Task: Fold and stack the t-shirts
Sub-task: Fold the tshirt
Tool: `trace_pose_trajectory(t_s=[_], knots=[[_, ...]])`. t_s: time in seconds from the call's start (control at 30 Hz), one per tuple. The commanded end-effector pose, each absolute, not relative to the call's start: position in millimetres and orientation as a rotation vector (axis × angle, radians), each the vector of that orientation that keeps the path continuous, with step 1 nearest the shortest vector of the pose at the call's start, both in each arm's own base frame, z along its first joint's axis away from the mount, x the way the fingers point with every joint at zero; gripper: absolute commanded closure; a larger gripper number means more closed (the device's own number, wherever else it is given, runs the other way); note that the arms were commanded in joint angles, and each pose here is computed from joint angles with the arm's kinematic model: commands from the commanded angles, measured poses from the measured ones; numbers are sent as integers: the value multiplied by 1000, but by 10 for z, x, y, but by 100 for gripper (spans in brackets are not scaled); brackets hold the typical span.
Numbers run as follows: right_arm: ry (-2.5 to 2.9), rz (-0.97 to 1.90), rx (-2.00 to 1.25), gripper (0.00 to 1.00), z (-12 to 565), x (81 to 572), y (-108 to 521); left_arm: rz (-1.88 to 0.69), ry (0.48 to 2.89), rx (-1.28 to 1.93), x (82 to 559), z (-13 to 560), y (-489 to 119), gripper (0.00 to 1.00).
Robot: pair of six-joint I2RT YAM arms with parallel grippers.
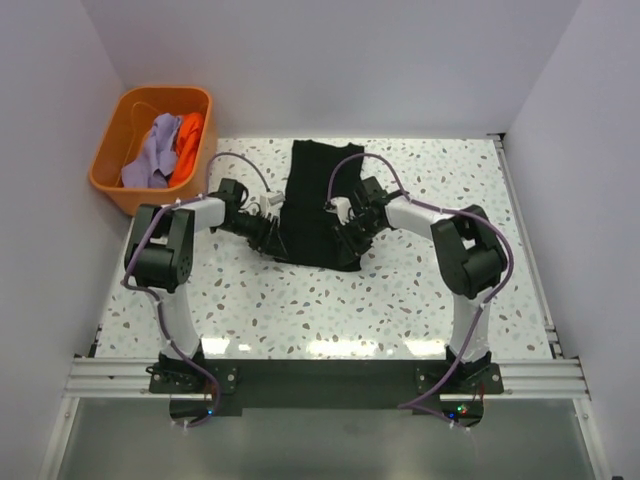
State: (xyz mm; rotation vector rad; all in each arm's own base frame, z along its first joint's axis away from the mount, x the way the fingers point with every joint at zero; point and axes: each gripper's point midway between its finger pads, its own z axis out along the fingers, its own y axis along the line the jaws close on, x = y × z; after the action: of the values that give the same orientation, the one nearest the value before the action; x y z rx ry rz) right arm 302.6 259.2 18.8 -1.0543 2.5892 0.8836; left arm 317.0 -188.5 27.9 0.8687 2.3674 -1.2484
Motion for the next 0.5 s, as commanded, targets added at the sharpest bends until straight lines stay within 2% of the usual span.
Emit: trace_pose_trajectory(t_s=[0.0,0.1,0.2,0.33,0.47], knots=[[2638,768,-1073,76,-37,3026,2342,-1239,2510,672,3162,31,-1720,51],[2618,759,-1126,75,48,2944,2256,-1268,2528,619,3066,43,-1675,51],[2506,761,-1165,73,437,2964,2275,-1308,2412,705,3065,323,-1706,49],[2314,663,-1275,62,924,3007,2200,-1153,2101,989,3181,941,-1708,44],[2117,480,-1414,53,1109,3122,2064,-915,1912,1200,3269,1143,-1618,42]])
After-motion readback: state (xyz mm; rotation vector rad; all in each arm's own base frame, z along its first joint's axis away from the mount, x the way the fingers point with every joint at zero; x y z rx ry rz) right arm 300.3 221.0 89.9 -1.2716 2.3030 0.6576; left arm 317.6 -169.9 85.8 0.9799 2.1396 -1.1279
